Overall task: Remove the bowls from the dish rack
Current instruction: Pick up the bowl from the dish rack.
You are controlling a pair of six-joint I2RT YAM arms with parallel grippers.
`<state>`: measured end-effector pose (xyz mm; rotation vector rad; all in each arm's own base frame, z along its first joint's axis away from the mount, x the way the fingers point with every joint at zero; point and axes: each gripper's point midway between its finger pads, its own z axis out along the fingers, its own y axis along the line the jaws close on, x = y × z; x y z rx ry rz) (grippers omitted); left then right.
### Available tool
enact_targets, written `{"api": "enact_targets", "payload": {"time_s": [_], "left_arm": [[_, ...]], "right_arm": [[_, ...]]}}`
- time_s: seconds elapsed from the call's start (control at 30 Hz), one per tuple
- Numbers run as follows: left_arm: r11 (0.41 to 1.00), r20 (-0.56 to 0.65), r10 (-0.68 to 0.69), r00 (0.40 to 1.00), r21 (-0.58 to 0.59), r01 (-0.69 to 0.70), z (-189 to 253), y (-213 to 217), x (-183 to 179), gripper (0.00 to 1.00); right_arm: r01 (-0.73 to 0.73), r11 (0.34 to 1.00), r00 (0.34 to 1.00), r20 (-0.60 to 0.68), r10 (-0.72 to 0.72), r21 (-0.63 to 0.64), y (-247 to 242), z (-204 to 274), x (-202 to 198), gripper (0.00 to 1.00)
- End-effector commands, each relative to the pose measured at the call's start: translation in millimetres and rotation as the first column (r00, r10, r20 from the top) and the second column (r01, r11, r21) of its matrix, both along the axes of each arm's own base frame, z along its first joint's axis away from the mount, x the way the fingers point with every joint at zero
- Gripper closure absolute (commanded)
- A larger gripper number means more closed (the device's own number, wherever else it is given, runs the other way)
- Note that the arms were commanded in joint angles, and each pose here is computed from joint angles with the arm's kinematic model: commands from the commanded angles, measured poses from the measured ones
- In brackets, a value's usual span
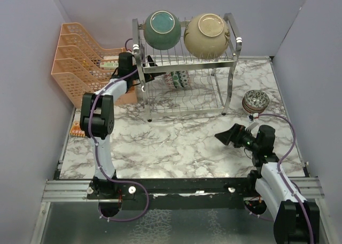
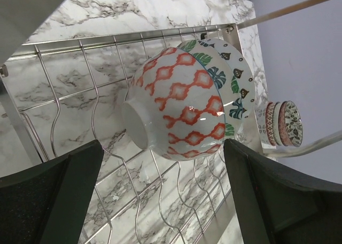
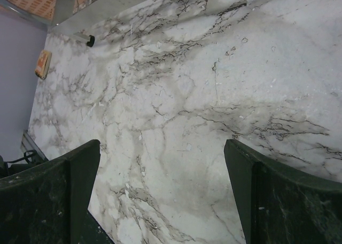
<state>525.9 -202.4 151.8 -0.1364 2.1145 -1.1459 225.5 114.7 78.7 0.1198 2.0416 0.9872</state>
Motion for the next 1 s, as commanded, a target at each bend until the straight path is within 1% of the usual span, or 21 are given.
{"api": "enact_targets", "payload": {"time_s": [0.0, 0.17, 0.33, 0.43, 0.67, 0.8, 0.97], "left_arm": [[0.999, 0.066, -0.053, 0.996, -0.010, 0.054, 10.4, -3.2, 11.0, 0.01], [0.992, 0.081, -0.122, 0.989, -0.032, 0.125, 6.5, -8.3, 11.6, 0.01], [0.993, 0.082, -0.115, 0.990, -0.025, 0.118, 1.7, 0.4, 14.5, 0.01], [0.993, 0.086, -0.112, 0.990, -0.028, 0.114, 3.6, -0.7, 10.4, 0.01], [0.996, 0.130, -0.085, 0.988, -0.029, 0.089, 25.2, -5.0, -17.0, 0.02], [0.997, 0.124, -0.065, 0.990, -0.033, 0.069, 26.0, -3.3, -39.6, 0.02], [0.996, 0.135, -0.076, 0.988, -0.027, 0.081, 34.7, -10.1, -61.8, 0.02]], "right_arm": [[-0.025, 1.000, 0.999, 0.029, 0.025, 0.000, 3.2, 1.1, -1.1, 0.01], [-0.026, 1.000, 0.999, 0.022, 0.026, 0.002, 3.4, -0.4, -1.1, 0.01], [-0.025, 1.000, 0.999, 0.024, 0.025, 0.001, 3.4, -0.4, -1.1, 0.01], [-0.021, 1.000, 1.000, 0.020, 0.021, 0.000, 2.6, -1.5, -0.4, 0.01], [-0.025, 1.000, 0.999, 0.019, 0.025, 0.003, 3.5, -1.5, -1.1, 0.01], [-0.027, 1.000, 0.999, 0.021, 0.027, 0.006, 3.8, -1.3, -1.7, 0.01], [-0.035, 0.999, 0.999, 0.021, 0.035, 0.016, 5.5, -1.8, -3.1, 0.02]]}}
